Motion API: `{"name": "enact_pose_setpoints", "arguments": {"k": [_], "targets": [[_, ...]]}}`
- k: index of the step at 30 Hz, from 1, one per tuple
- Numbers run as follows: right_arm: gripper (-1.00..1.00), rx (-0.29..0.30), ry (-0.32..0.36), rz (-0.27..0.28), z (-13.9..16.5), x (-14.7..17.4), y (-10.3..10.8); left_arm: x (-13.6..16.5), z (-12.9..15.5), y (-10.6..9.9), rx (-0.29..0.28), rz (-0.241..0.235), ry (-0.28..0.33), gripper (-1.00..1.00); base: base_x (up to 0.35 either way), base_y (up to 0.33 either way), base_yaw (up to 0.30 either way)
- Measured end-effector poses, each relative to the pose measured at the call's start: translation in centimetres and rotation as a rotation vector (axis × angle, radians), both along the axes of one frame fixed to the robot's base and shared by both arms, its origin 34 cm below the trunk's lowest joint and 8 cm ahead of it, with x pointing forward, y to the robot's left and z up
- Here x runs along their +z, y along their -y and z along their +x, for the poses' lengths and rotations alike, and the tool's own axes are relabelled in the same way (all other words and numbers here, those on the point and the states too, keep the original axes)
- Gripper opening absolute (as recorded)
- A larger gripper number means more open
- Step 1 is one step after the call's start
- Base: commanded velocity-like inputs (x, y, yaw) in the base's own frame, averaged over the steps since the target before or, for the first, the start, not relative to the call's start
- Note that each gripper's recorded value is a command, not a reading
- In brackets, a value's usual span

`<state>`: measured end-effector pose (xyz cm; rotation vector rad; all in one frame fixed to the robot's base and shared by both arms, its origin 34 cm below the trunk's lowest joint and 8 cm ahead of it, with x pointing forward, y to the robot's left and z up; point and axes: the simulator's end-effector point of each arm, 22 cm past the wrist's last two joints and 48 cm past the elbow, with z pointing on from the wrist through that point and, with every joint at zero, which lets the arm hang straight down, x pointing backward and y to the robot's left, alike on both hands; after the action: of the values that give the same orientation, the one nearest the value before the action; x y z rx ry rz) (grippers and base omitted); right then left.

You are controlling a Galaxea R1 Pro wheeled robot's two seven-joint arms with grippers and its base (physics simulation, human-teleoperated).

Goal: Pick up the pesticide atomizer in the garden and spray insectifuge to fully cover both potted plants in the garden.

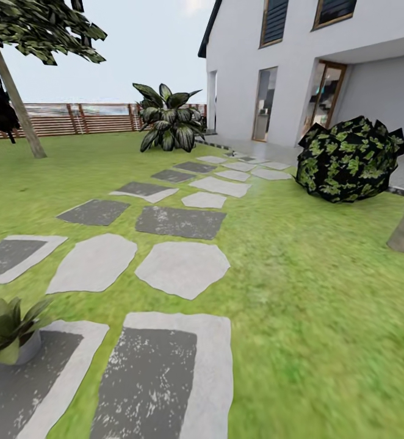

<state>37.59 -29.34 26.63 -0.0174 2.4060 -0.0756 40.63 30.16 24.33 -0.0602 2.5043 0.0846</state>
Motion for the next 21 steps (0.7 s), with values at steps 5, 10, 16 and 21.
{"name": "enact_pose_setpoints", "arguments": {"k": [5,10,16,21], "targets": [[1.0,0.0,0.0,0.0,0.0,0.0,0.01,0.0,-0.01,0.0,0.0,0.0,0.0,1.0,0.338,0.0,0.0],[1.0,0.0,0.0,0.0,0.0,0.0,0.01,-0.01,-0.03,0.0,0.0,0.0,-0.001,1.0,0.338,0.0,0.0],[1.0,-0.001,0.0,0.0,0.0,0.0,0.03,-0.01,-0.02,0.0,0.0,0.0,-0.001,1.0,0.335,0.0,0.0],[1.0,-0.001,0.0,0.0,0.0,0.0,0.02,-0.02,-0.04,0.0,0.0,0.0,-0.001,1.0,0.333,0.0,0.0]]}}
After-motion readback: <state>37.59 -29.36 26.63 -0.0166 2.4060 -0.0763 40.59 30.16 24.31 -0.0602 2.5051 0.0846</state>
